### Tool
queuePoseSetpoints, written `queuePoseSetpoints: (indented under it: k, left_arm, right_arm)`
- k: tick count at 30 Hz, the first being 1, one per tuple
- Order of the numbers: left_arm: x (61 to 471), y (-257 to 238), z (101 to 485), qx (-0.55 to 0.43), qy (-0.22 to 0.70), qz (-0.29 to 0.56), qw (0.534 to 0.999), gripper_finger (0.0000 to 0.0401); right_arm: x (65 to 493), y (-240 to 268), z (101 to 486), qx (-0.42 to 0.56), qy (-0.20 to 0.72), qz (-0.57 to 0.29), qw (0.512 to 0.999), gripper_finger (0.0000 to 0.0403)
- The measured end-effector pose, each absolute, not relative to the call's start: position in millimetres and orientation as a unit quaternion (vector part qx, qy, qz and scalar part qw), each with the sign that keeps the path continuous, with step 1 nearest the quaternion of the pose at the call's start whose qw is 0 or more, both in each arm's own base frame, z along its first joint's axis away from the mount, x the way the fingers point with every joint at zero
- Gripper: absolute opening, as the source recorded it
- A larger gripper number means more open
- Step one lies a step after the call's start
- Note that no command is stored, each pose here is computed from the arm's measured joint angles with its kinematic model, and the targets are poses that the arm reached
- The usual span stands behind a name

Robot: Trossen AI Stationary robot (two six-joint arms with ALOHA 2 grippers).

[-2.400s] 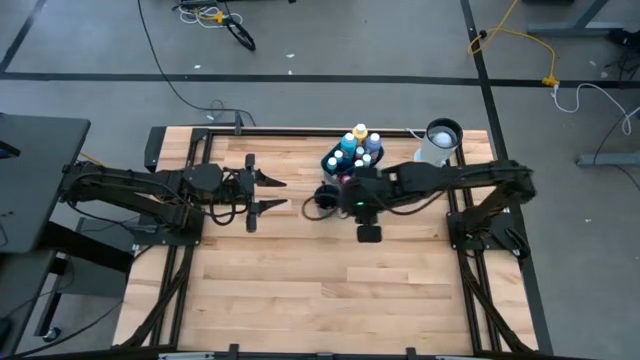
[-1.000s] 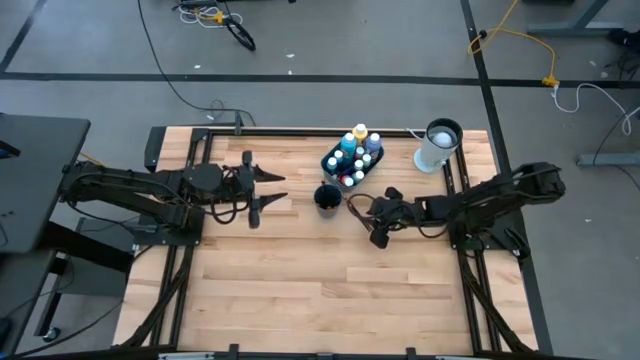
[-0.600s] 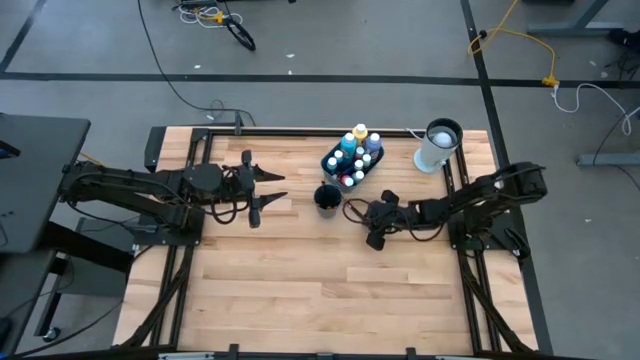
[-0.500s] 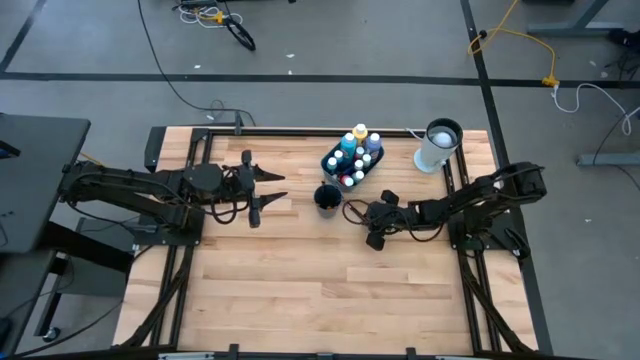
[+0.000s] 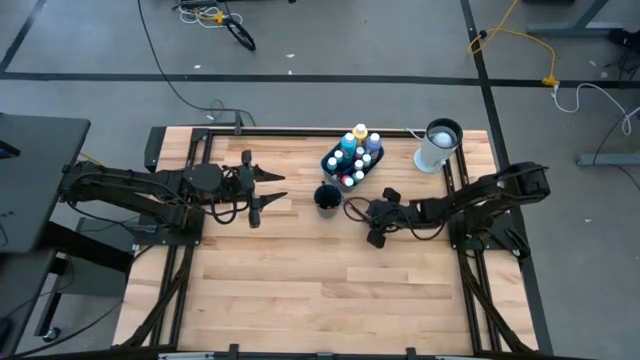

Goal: Pick & Place Paint Supplies
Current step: Put the silver paint brush into the blue cup

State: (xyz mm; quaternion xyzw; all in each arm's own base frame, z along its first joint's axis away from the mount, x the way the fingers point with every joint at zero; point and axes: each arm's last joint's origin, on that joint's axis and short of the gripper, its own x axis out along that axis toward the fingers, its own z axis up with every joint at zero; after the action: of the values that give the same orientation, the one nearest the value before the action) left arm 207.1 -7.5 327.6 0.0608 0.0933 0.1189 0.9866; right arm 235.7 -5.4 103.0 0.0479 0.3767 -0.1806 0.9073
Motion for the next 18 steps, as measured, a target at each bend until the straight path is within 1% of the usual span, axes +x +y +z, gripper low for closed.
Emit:
queuePoseSetpoints:
  k: [3, 7, 11, 18]
  left_arm:
    - [207.1, -7.5, 327.6, 0.061, 0.093, 0.119, 0.987, 0.0189]
    - [207.1, -7.5, 327.6, 0.061, 0.093, 0.119, 0.987, 0.0189]
    - [207.1, -7.5, 327.6, 0.061, 0.093, 0.119, 0.987, 0.0189]
    - [207.1, -7.5, 327.5, 0.061, 0.094, 0.119, 0.987, 0.0189]
  right_arm:
    - [236.9, -5.5, 110.7, 0.05, 0.356, -0.18, 0.916, 0.013]
    - [237.7, -5.1, 112.3, 0.047, 0.352, -0.171, 0.919, 0.013]
    - [237.5, -4.7, 108.3, 0.055, 0.361, -0.168, 0.915, 0.0128]
    - [235.4, -6.7, 105.4, 0.064, 0.374, -0.18, 0.907, 0.0112]
